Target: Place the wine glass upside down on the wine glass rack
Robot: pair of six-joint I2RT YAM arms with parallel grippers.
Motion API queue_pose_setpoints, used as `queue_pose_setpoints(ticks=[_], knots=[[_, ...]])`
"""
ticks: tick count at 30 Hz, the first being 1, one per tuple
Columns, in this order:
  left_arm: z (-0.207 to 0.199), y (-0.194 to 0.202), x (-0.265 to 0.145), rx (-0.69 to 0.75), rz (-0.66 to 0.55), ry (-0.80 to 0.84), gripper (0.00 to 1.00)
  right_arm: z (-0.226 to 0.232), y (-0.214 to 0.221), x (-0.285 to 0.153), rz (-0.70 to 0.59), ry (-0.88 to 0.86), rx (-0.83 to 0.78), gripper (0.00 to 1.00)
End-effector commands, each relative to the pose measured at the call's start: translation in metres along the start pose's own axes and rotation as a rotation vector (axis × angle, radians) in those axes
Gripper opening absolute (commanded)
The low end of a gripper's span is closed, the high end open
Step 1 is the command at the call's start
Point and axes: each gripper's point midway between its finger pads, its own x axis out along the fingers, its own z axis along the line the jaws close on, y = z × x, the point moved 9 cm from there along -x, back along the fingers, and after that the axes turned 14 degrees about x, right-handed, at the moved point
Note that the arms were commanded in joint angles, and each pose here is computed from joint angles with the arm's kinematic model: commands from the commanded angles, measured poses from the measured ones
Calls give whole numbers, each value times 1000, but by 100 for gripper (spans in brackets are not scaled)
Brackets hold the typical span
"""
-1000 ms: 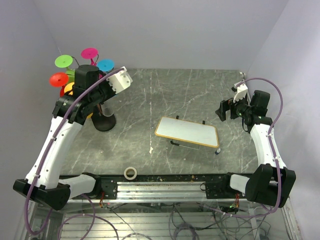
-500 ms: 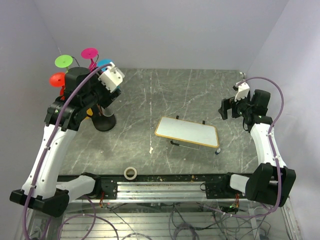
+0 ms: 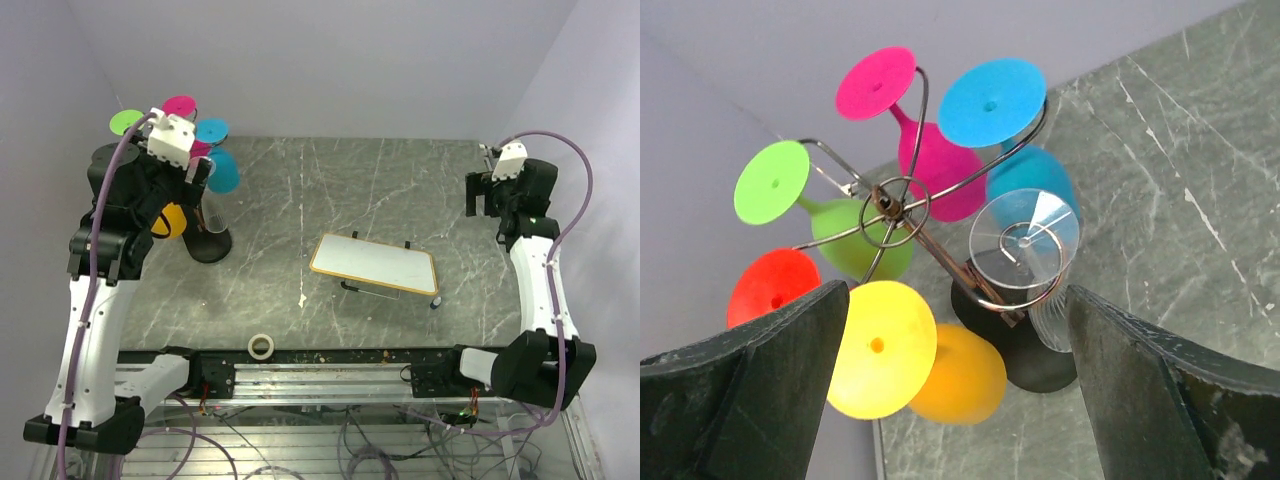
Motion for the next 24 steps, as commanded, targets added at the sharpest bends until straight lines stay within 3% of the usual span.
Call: queue_pose_setpoints(ticks=[1, 8, 16, 24], knots=[[3, -4, -11, -149, -84, -30, 99, -5, -14, -25, -69, 90, 27, 100], [-11, 9, -26, -178, -129, -1, 99, 6, -15, -68, -180, 51, 21, 100], [-13, 18, -32, -201, -125, -15, 99, 10, -16, -99, -212, 51, 3, 100], [1, 18, -54, -188, -93, -139, 99, 22, -41, -128, -265, -44, 18, 100]])
